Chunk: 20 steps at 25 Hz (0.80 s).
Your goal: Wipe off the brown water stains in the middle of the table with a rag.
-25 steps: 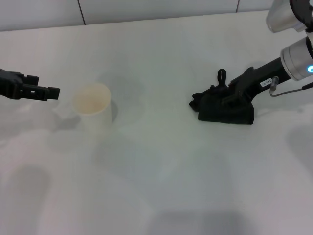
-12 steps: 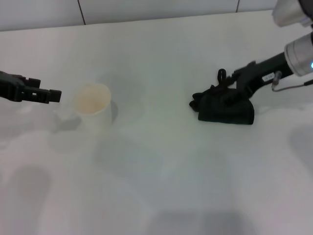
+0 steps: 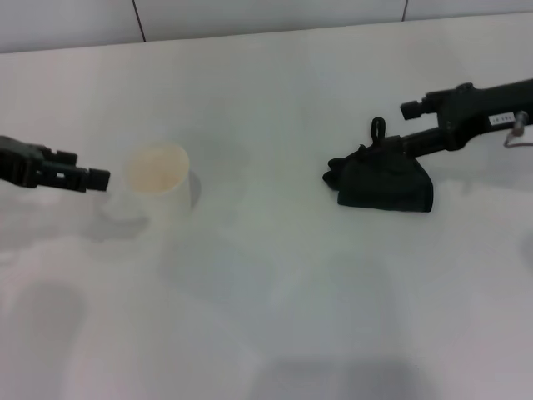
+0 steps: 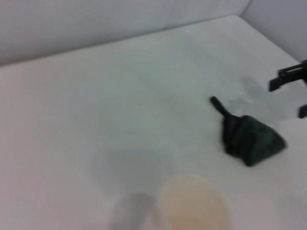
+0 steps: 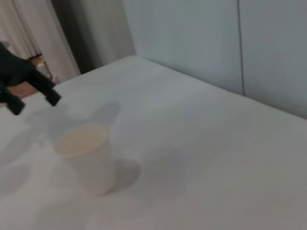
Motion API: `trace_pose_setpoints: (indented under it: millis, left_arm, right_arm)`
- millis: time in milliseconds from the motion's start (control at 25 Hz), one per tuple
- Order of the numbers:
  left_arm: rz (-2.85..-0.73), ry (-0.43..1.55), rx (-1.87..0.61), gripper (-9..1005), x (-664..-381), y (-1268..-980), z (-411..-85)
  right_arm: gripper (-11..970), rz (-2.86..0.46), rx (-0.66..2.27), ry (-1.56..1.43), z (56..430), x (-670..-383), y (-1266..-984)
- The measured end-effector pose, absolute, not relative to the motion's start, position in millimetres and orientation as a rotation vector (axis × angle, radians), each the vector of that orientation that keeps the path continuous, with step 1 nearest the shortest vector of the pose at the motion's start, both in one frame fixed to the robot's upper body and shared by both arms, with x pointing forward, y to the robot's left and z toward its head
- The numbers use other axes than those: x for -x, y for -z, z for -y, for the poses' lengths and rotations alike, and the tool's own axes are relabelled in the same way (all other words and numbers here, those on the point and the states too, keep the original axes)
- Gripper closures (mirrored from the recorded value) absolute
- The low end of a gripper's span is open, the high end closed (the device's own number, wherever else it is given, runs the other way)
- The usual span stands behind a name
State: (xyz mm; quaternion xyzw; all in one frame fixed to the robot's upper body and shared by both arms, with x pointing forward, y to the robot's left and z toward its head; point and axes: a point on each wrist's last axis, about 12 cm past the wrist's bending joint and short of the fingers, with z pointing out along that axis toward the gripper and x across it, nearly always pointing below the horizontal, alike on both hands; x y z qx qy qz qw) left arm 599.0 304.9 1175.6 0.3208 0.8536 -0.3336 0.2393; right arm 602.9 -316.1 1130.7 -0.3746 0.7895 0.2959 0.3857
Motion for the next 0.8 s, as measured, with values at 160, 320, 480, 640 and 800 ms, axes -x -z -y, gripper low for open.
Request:
trace_pose_setpoints:
  millis: [160, 320, 480, 640, 800]
  left_arm:
    - [-2.360, 1.011, -0.856, 104, -585.5, -1178.5, -308.0]
    - [-2.321, 1.048, -0.747, 104, -569.4, -1165.0, -316.5]
    - [-2.248, 1.079, -0.631, 104, -552.9, -1146.7, -326.1]
    - [-2.176, 1.079, -0.516, 104, -540.6, -1133.4, -335.3]
    - [-2.157, 1.085, -0.415, 104, -531.5, -1113.4, -338.0]
  right_arm:
    - [98, -2.007, 0.918, -0.758, 321.5, -598.3, -1127.5]
    - [98, -2.000, 0.912, -0.751, 321.8, -598.6, -1127.1]
    - [98, -1.991, 0.904, -0.748, 321.5, -599.1, -1127.4]
    - [98, -1.977, 0.903, -0.755, 318.3, -599.3, -1126.7]
    - [98, -1.948, 0.933, -0.753, 312.6, -596.8, -1121.8]
